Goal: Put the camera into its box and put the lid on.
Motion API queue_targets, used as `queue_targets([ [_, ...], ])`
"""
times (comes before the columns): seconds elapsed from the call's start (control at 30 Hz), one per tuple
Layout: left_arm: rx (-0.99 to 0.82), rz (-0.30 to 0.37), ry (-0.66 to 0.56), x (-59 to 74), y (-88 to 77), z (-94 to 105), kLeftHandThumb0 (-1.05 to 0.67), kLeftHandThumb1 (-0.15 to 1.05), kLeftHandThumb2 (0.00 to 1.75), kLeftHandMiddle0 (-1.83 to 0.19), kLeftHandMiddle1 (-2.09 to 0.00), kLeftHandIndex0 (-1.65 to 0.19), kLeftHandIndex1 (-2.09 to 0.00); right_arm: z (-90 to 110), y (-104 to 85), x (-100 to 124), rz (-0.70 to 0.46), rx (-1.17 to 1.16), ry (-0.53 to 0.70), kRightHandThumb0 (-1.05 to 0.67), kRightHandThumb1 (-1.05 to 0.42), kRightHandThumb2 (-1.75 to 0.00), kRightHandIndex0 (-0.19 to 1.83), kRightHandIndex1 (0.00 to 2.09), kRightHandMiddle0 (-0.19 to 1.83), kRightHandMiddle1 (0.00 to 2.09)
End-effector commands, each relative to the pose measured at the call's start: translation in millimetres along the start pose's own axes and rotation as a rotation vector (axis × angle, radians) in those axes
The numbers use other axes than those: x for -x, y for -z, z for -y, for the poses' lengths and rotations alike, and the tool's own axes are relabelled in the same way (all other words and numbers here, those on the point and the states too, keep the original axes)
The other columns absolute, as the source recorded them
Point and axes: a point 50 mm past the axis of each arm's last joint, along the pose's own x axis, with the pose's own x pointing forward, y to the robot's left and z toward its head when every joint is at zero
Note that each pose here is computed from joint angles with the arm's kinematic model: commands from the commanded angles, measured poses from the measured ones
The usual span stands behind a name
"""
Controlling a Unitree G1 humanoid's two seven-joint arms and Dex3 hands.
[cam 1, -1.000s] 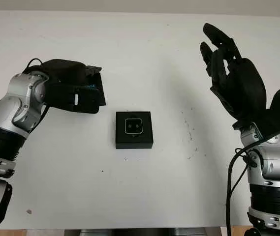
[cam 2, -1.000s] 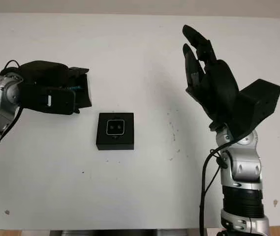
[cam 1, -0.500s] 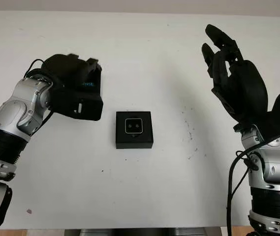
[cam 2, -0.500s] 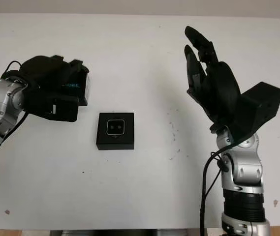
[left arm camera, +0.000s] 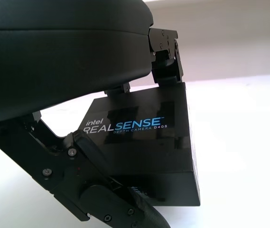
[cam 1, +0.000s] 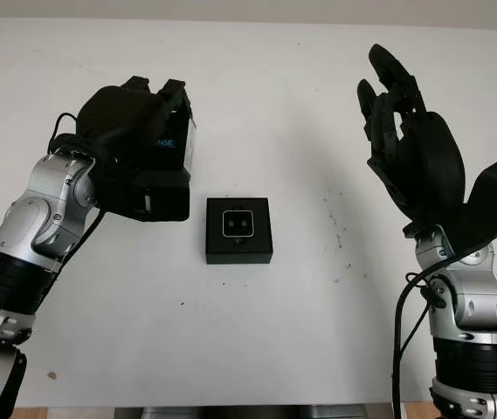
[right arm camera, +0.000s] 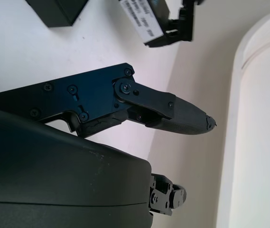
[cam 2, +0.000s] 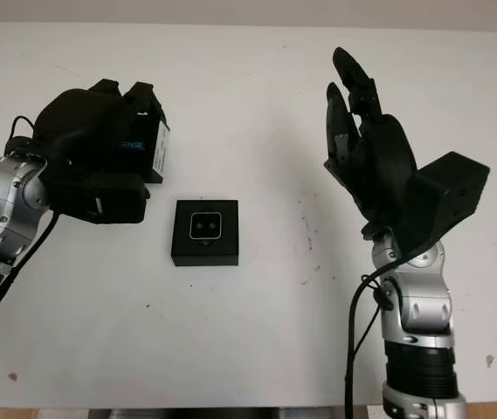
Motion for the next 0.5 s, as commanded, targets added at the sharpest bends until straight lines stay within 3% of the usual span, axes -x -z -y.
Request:
queue_targets([
  [0.0,0.023,0.012,-0.009,5.3,-2.5,-8.9,-0.37,1.05,0.37,-0.82,-2.09,-0.35,-2.09,-3,-0.2,3,-0.011,0.018,-0.017,-0.74,-1.05,-0.78,-0.19,0.00,-0.19,0.02],
  [0.3,0.148,0.076,0.060,18.9,-19.3,-32.3,-0.34,1.05,0.36,-0.90,-2.09,-0.42,-2.09,-12,6.6,7,-0.061,0.038,-0.034,-0.76,-1.05,-0.82,-0.19,0.00,-0.19,0.00],
  [0.47,0.185,0.053,0.137,22.7,-20.4,-39.8,-0.34,1.05,0.35,-0.92,-2.09,-0.49,-2.09,-13,9.7,7,-0.069,0.030,-0.029,-0.77,-1.05,-0.78,-0.19,0.00,-0.19,0.00],
])
